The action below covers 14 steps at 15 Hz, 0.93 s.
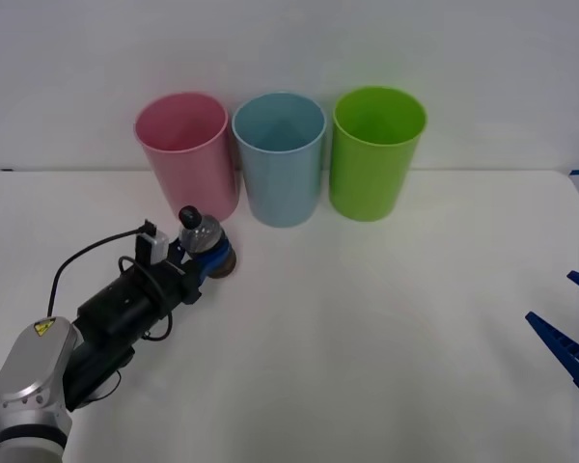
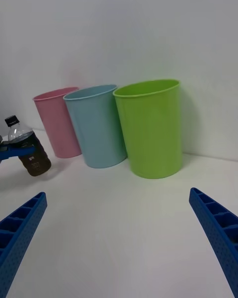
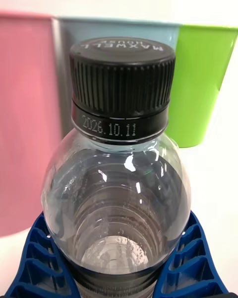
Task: Grasp the object on the table and drop it into the matching bin: aluminum can to the light blue bin, PET bottle to the pink bin.
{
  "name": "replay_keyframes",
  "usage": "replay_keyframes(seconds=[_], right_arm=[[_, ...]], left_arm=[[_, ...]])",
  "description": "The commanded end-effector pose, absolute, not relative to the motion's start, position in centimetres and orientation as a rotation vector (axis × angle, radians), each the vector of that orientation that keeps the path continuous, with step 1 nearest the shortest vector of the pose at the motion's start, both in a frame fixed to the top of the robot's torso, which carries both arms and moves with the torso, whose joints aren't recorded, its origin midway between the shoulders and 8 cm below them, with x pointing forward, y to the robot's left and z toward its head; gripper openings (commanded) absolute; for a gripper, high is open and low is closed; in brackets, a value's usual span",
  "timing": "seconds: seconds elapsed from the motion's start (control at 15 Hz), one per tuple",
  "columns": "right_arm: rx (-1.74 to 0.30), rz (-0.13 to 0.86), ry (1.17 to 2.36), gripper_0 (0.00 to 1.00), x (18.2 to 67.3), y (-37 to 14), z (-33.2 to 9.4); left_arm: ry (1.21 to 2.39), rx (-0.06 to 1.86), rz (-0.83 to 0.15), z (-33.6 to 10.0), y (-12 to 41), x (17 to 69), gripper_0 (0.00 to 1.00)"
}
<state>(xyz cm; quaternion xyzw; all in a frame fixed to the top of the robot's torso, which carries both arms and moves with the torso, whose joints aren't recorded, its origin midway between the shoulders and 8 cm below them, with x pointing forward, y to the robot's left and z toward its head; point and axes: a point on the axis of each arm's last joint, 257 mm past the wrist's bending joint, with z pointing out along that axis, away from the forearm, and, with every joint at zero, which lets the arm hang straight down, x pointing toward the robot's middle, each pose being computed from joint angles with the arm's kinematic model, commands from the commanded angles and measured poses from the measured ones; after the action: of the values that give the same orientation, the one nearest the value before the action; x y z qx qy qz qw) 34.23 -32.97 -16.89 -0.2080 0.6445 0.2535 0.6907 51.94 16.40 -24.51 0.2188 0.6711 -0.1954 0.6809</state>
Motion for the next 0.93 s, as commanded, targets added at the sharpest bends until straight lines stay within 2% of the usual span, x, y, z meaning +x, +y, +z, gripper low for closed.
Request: replay_keyframes(seconds=[0.07,0.4,0.93], right_arm=[[-0.465,0.567,1.441,1.00,34.2,-33.0,-16.9],[-0.465,0.567,1.441,1.00,34.2,-33.0,-16.9],[-0.465,0.567,1.441,1.00,34.2,-33.0,-16.9]], left_arm=[[1.491,0.445,-0.463,-22.9,18.3,49.0,0.00],[1.435,0.370,-0.546,-17.9,20.8,44.4,0.00],[1.324,0.359,-0.602,-9.8,23.2,44.5,0.00]])
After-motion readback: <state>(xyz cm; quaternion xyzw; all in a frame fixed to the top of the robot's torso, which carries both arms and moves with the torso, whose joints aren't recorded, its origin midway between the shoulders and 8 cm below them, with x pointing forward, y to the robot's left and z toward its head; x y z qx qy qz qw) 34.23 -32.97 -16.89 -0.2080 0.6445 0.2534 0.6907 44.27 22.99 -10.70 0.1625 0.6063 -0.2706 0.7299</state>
